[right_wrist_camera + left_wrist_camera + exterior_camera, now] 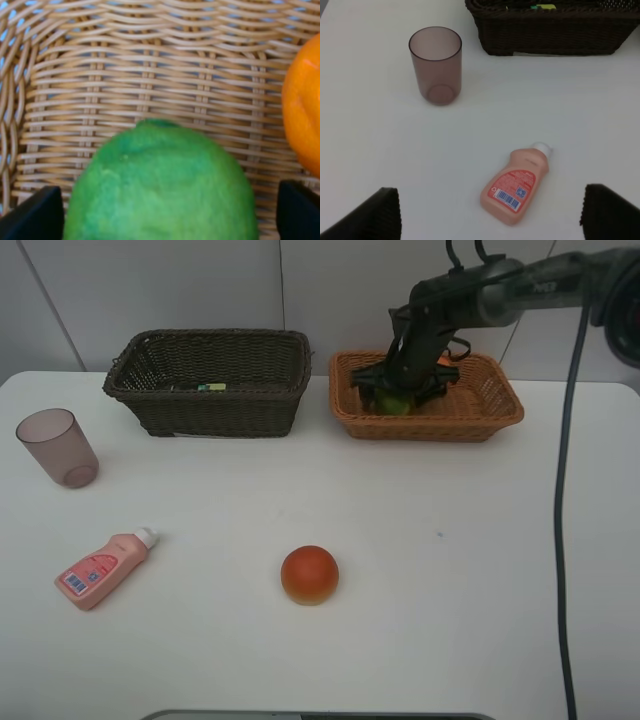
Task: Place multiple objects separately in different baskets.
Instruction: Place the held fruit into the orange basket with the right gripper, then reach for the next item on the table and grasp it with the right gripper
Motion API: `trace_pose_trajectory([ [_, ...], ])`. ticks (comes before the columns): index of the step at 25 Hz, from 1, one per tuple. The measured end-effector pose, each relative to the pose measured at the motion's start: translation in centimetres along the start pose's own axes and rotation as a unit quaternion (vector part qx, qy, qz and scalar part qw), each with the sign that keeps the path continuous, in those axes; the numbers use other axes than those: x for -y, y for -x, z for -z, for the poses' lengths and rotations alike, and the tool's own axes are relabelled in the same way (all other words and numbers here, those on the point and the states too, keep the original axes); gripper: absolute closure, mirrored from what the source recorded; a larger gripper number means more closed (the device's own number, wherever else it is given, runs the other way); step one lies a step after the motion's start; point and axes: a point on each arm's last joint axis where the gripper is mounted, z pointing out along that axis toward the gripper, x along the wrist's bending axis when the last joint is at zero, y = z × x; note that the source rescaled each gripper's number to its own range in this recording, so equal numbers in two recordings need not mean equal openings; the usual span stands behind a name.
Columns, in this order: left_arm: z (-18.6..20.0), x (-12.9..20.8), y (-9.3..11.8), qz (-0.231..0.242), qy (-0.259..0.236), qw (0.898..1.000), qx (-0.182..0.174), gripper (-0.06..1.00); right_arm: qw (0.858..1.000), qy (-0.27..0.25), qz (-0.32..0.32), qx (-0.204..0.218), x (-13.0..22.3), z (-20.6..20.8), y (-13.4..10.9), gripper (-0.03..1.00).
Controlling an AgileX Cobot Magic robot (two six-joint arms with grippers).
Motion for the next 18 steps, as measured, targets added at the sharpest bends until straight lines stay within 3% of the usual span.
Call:
trace_pose_trajectory([
  [18, 0.0, 0.0, 0.0, 0.000, 0.000, 1.000, 0.000, 0.03, 1.000, 0.000, -0.002, 0.008, -1.2, 6.3, 0.0, 0.05],
])
